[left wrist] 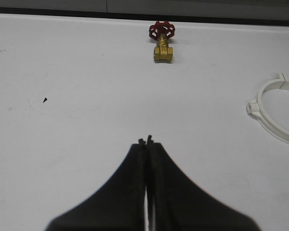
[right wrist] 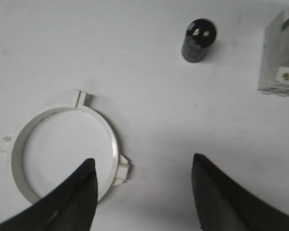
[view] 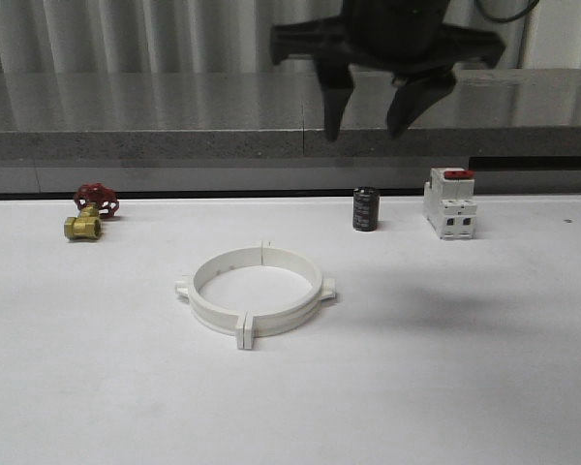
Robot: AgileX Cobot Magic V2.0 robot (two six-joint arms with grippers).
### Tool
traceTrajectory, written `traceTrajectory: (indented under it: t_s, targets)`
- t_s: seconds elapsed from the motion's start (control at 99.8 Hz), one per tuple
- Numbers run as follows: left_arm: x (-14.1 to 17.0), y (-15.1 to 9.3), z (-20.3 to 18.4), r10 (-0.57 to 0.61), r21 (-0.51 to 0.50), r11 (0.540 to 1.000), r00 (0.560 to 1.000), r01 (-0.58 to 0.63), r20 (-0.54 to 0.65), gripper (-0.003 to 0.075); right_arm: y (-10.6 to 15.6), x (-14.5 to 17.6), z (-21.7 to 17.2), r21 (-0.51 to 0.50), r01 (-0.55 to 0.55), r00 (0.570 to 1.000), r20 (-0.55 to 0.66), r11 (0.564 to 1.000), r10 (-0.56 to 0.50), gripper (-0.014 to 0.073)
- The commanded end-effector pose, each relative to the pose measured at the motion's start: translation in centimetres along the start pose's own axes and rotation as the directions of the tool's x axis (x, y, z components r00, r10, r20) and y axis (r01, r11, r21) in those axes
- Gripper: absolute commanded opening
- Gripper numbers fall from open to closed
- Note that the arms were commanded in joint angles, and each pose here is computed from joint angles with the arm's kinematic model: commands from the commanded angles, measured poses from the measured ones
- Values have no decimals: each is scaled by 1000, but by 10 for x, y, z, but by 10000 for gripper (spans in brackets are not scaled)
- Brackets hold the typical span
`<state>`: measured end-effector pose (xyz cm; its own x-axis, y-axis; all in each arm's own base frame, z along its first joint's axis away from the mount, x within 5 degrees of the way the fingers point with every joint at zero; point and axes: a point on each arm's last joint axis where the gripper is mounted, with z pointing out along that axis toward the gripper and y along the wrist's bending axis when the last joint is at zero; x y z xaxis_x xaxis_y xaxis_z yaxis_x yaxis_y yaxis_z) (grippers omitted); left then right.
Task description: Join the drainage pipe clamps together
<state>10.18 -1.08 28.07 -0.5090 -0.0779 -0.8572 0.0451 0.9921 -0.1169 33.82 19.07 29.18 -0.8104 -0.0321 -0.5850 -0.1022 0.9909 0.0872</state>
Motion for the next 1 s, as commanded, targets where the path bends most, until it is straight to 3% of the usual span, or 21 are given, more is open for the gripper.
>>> traceTrajectory:
  t_s: [0.0, 0.27, 0.451, 0.841, 0.992]
  targets:
    - [-15, -2, -5, -13, 12, 1000, 996, 12, 94, -20, -23, -15, -43, 19, 19, 990, 137, 1000, -21, 441]
    - [-15, -2, -5, -13, 12, 1000, 996, 12, 94, -20, -109, 16, -79, 159, -108, 984, 157, 981, 83, 436]
    - [-15, -2, -5, -13, 12, 1000, 996, 12, 94, -20, -151, 49, -105, 222, -187, 969, 199, 957, 143, 436]
    - [-15, -2, -5, -13, 12, 1000, 996, 12, 94, -20, -166, 130, -146, 228, -205, 954, 262, 952, 143, 419]
    - [-15, -2, -5, -13, 12, 1000, 996, 12, 94, -20, -168, 157, -159, 216, -195, 943, 310, 957, 122, 254]
